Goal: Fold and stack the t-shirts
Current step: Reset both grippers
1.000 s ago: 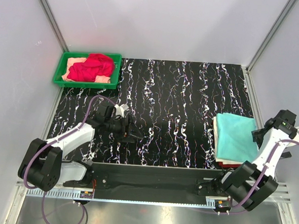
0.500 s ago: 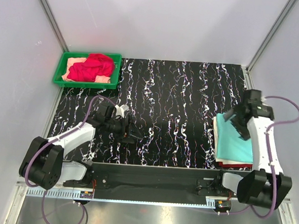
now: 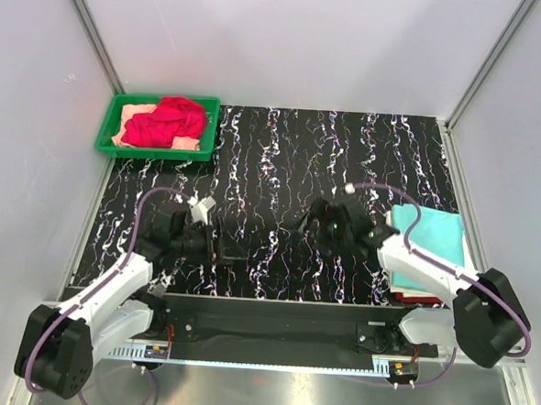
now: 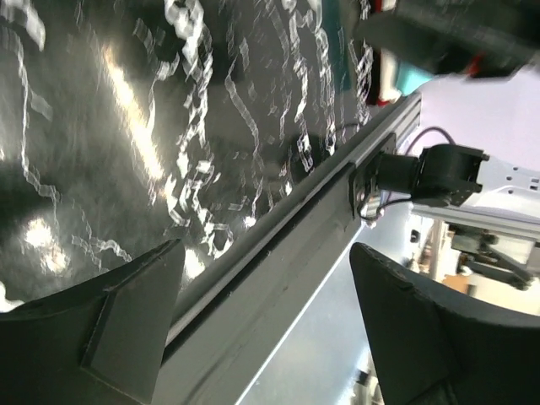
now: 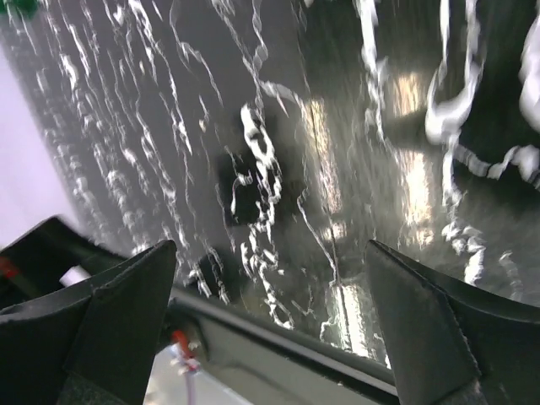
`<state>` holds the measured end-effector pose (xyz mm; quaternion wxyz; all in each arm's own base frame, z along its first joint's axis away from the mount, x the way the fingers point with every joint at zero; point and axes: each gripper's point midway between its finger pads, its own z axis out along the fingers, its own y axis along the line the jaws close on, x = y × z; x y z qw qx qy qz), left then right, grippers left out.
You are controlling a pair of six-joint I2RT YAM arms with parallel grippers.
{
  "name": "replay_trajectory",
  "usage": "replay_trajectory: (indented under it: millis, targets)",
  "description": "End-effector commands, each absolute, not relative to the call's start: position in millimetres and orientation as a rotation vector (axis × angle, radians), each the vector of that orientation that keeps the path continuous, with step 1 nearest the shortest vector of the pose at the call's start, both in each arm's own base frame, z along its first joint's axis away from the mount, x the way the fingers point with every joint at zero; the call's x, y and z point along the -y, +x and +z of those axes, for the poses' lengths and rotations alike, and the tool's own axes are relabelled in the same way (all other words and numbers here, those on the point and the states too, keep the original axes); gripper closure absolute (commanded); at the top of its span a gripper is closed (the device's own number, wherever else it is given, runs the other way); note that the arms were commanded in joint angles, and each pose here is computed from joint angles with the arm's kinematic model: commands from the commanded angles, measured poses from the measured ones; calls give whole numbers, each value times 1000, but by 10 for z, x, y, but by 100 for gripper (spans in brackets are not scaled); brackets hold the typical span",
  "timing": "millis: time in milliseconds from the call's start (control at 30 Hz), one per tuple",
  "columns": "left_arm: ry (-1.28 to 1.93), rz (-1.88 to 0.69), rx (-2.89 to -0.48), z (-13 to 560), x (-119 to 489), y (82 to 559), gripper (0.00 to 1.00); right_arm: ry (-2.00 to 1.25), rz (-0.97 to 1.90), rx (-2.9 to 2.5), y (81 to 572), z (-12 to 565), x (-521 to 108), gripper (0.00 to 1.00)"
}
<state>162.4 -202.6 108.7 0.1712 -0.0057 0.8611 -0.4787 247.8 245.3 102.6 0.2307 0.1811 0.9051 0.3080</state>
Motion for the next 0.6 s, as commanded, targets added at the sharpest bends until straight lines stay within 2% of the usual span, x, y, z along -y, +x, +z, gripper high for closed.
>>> replay_trajectory:
  millis: [0, 200, 433, 467, 500, 567]
  targets:
    - [1, -1542, -2335, 1279, 2112, 1553, 15, 604, 1370, -2201, 2377, 1536, -2804, 0]
    - [-28, -1724, -2181, 1459, 2157, 1415, 14, 618, 1590, -2077, 1855, 1504, -2571, 0]
    - [-144, -1738, -1845, 1762, 2019, 1420, 8, 726, 1686, -1835, 1642, 1634, -2150, 0]
    - [-151, -1779, -1736, 1959, 1982, 1387, 8, 735, 1705, -1813, 1619, 1637, -2119, 0]
    - [-194, -1791, -1748, 1785, 1969, 1379, 8, 711, 1755, -1738, 1573, 1793, -2067, 0]
    - [-206, -1824, -1680, 1823, 1940, 1353, 7, 676, 1743, -1772, 1489, 1722, -2047, 0]
